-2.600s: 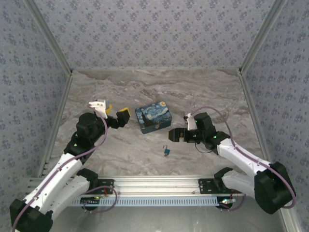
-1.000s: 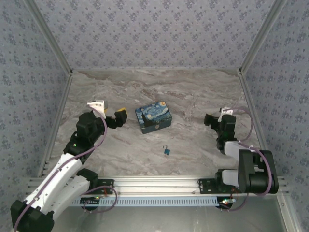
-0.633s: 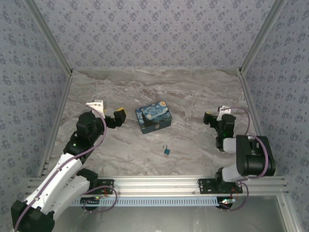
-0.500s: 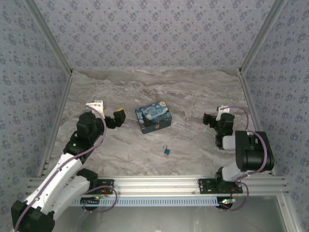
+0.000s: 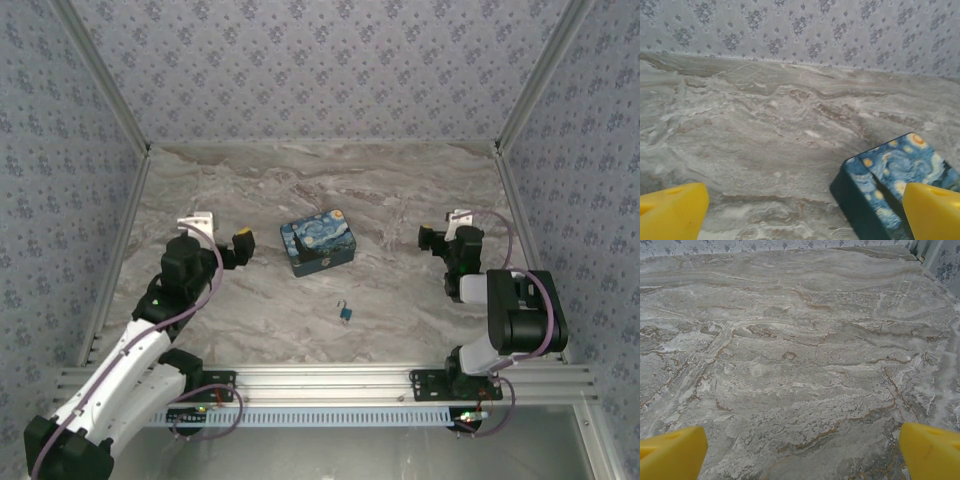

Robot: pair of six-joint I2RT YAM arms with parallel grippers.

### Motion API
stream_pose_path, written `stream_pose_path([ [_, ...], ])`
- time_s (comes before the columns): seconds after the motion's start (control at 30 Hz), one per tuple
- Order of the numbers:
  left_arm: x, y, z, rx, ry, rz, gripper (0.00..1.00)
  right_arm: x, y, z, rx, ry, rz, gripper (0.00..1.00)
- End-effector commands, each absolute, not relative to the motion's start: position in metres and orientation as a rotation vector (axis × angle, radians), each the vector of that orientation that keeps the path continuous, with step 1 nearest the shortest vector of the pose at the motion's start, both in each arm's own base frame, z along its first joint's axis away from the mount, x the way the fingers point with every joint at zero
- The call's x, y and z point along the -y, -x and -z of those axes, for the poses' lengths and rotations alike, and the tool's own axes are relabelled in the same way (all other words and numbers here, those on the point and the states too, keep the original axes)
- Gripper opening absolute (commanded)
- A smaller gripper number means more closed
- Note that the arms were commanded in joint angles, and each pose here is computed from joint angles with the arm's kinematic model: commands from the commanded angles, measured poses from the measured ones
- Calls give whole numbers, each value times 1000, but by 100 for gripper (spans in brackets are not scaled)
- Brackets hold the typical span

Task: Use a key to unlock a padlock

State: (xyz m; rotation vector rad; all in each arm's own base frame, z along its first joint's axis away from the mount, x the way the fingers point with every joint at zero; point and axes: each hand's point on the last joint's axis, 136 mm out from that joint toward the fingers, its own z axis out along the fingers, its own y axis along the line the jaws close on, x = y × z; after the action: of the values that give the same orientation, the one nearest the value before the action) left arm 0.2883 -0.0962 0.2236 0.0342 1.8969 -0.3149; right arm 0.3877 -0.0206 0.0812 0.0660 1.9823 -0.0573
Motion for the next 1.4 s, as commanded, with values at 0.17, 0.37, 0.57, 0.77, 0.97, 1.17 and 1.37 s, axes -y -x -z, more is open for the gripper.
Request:
stream_pose_path([
  [0.17,34,-290,-211,-1944,13,-97,99,21,-390,-83,-1981,-45,82,100],
  [0.37,-5,-299,-187,-1997,93,-268,100,21,-390,-83,-1980,-46,82,100],
  [0.57,-29,-306,-162,-1987,199,-306,99,21,-390,-83,-1980,-46,81,100],
  [0.77,-27,-320,-141,-2028,140,-346,99,21,-390,-83,-1980,-45,82,100],
  [0.97,-15,-337,-131,-2010,48,-314,100,21,-390,-83,-1980,-45,81,100],
  [1.17,6,-355,-117,-1977,-69,-223,100,21,-390,-83,-1980,-46,81,100],
  [1.37,16,-368,-119,-1890,-120,-146,99,21,-390,-83,-1981,-45,81,100],
])
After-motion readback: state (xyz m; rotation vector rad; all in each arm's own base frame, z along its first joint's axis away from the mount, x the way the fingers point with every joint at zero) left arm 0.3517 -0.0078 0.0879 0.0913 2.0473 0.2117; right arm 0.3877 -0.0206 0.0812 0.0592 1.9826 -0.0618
